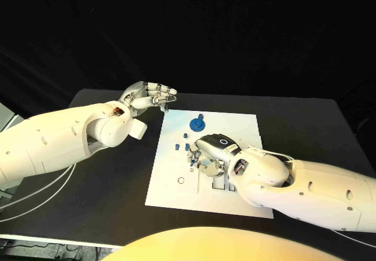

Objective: Assemble the parts on the task board

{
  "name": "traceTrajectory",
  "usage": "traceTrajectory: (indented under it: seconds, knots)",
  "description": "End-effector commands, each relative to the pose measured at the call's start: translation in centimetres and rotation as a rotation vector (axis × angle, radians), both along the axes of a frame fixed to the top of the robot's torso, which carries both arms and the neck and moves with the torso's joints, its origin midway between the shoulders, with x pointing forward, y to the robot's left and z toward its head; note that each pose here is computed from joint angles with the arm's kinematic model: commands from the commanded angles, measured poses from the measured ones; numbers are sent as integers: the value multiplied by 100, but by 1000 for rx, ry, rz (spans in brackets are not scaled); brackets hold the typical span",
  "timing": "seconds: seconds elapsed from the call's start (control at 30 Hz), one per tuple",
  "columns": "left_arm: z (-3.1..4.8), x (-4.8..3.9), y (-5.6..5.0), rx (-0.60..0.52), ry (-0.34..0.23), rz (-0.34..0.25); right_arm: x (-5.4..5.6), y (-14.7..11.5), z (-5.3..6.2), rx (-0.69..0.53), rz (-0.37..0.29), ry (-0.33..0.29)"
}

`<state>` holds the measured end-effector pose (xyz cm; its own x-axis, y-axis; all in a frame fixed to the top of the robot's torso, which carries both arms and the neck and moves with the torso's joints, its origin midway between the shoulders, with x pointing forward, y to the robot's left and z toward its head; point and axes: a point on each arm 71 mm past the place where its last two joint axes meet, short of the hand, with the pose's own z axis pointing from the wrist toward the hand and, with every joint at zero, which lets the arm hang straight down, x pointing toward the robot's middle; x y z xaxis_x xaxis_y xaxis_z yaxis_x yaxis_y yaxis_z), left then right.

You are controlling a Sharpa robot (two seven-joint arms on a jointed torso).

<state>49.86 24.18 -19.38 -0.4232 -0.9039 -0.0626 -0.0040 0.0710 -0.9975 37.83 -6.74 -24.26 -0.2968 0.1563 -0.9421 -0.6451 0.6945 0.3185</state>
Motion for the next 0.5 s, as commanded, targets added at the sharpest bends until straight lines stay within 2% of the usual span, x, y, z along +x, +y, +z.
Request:
traceTrajectory:
  seconds: [0.03, 0.3, 0.5]
  knots:
    - [8, -2, -27, -12, 1, -3, -24, 31, -50, -31, 24, -1]
    - [6, -2, -39, -13, 4, -9, -35, 61, -139, -54, 18, 5]
    - [3, -1, -31, -12, 8, -9, -36, 61, -162, -64, 12, 2]
